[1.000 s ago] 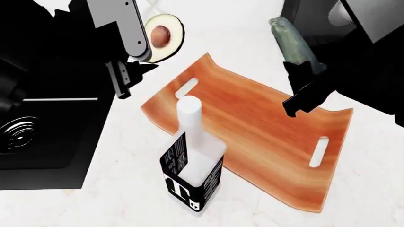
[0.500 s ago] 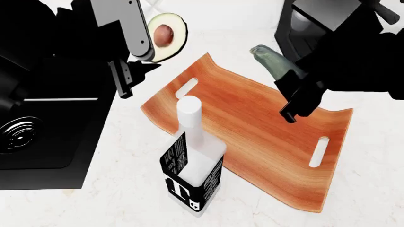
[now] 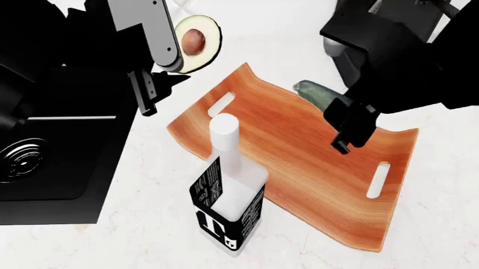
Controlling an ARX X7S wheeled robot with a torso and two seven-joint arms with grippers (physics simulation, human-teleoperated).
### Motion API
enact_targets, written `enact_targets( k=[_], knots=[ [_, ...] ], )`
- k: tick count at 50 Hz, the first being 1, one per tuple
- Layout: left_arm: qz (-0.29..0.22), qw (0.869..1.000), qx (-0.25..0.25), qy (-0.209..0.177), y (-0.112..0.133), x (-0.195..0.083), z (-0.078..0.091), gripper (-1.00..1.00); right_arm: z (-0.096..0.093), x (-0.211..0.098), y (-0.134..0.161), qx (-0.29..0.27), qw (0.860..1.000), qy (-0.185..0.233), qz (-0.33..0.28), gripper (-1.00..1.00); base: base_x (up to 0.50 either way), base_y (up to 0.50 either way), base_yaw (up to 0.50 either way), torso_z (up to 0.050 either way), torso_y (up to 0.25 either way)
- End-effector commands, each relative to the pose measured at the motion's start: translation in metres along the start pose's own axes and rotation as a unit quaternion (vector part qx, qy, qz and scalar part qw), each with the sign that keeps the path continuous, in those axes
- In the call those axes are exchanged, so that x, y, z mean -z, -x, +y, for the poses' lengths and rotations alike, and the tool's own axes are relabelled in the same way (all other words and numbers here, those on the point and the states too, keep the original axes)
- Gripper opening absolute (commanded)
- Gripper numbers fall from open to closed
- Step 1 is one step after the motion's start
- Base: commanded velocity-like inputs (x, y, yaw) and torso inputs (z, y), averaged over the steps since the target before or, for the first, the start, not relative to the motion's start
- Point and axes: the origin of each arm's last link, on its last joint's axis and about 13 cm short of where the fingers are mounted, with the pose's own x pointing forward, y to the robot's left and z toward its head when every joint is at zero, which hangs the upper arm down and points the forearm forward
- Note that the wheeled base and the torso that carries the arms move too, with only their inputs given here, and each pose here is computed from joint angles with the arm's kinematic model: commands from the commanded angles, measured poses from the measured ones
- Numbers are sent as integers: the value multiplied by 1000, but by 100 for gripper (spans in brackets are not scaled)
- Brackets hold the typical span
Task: Pick up the fruits and vegetables and place them in the sink. Turn on the sink faucet to wash them. Then turn the sink off and put them in the tray.
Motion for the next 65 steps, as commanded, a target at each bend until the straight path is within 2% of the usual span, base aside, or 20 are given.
enact_targets(
  k=[1,22,23,37,46,55,65],
  knots=[
    [-2,1000,-7,2,1,0,1,-100,-2,-2,-8,-13,999,11,29,-100,0,0,0,0,0],
    [-2,1000,-7,3,-1,0,1,-100,2,3,-19,-38,998,19,38,-100,0,0,0,0,0],
    [-2,1000,-7,4,-1,0,1,-100,2,4,-19,-38,998,20,38,100,0,0,0,0,0],
    [-3,1000,-7,4,0,1,0,-100,3,6,-21,-42,998,24,50,100,0,0,0,0,1],
    [-2,1000,5,-6,-7,-3,1,-100,1,7,2,-11,999,16,29,100,0,0,0,0,0],
    [5,999,36,-27,-20,-12,6,-100,3,16,29,30,1000,-3,0,100,0,0,0,1,0],
    [30,993,103,-58,-45,-19,16,-100,5,20,38,57,998,-12,-29,100,0,0,0,0,1]
  ],
)
